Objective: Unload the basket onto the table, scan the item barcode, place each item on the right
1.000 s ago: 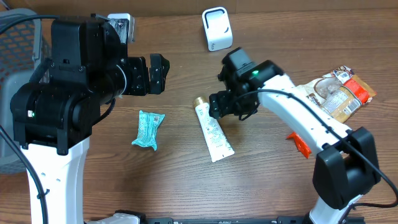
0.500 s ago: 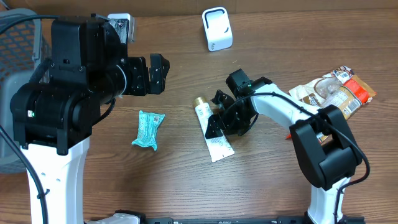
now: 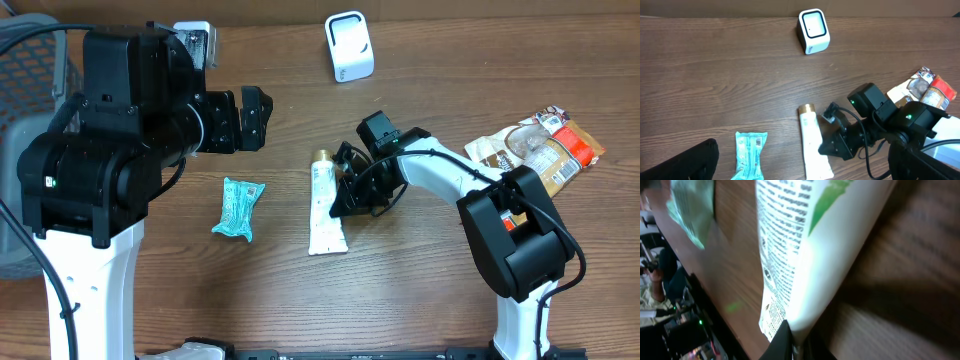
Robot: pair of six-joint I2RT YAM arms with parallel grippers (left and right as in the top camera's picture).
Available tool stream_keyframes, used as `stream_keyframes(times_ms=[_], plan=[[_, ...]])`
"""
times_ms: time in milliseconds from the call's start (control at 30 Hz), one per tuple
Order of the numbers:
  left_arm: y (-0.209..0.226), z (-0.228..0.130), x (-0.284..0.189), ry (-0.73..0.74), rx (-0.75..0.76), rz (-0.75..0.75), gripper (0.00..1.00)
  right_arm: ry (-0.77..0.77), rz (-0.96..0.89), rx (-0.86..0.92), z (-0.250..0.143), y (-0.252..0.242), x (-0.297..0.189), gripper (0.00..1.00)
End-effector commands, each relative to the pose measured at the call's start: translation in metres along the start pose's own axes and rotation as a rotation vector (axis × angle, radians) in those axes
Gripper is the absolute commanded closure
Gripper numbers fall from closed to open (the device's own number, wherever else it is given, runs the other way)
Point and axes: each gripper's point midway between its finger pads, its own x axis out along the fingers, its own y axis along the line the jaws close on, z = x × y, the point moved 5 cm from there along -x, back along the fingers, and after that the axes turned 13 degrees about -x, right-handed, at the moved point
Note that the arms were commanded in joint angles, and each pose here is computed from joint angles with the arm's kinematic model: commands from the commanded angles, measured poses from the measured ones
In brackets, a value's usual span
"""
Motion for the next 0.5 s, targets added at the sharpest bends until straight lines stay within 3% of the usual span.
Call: stream_keyframes(times_ms=[0,333,467], plan=[[-0.002,0.001,0.000,0.000,0.023,-0.008,0.00,-0.012,-0.038,0.060,0.003,-0.004,0.001,0.96],[-0.002,0.001,0.000,-0.001,0.023,-0.008,0.00,-0.056,-0.524,0.080,0.006,0.017,-0.072,0.96],[-0.002,0.001,0.000,0.000,0.023,-0.009,0.01,0.007,-0.755,0.074,-0.008,0.028,-0.079,0.96]])
